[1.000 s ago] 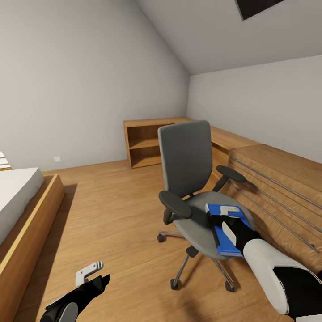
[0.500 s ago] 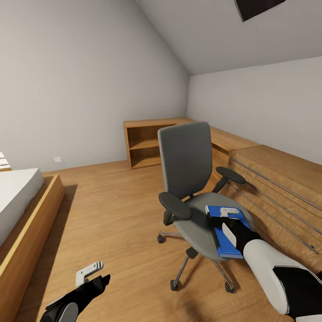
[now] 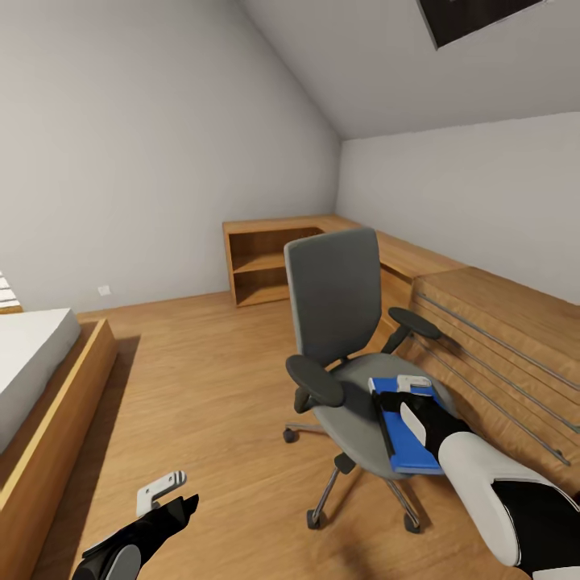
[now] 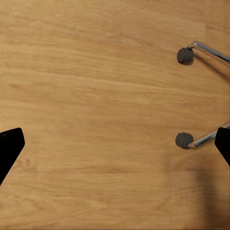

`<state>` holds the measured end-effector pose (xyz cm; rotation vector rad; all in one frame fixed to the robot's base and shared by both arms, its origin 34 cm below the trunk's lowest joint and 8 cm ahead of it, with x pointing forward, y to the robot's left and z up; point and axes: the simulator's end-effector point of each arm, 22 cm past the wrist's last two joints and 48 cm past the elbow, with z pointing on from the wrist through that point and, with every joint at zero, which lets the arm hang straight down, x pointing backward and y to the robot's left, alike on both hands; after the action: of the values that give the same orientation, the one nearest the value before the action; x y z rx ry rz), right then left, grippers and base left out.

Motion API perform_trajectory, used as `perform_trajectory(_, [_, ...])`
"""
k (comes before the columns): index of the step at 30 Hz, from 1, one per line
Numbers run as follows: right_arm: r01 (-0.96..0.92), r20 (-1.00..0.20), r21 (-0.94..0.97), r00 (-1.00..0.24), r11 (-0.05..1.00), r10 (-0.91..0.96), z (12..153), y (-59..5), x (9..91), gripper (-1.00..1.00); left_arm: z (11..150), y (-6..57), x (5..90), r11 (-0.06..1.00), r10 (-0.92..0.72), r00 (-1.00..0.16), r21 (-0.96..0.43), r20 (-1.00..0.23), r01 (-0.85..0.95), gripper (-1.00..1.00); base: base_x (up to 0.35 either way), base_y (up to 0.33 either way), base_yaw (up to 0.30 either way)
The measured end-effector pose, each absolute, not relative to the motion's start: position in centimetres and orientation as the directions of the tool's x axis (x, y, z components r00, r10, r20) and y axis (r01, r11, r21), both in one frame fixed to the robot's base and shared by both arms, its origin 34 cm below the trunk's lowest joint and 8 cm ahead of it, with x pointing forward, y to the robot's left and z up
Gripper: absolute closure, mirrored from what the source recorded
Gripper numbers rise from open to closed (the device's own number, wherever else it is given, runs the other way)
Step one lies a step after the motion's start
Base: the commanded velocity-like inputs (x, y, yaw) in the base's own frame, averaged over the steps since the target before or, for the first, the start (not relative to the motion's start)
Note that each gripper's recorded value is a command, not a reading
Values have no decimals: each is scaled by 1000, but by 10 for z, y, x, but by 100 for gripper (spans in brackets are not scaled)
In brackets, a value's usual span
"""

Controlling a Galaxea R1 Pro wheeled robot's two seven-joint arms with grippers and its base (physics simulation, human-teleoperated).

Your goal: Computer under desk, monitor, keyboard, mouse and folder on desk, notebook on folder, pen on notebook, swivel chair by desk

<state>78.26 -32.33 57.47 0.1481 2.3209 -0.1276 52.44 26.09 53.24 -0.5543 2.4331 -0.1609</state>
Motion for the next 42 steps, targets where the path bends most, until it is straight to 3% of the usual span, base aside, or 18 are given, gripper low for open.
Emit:
perform_trajectory(27, [158, -752, -35, -654, 987, 78, 635, -332, 803, -100, 560, 261, 527, 903, -429, -721, -241, -544, -355, -100, 0, 0, 0])
perform_trajectory(32, [167, -804, -26, -589, 986, 79, 673, -340, 817, -100, 560, 261, 527, 904, -428, -722, -240, -544, -355, -100, 0, 0, 0])
perform_trajectory(42, [185, -834, 30, -536, 982, 127, 712, -347, 753, -100, 560, 261, 527, 903, -428, -721, -240, -544, -355, -100, 0, 0, 0])
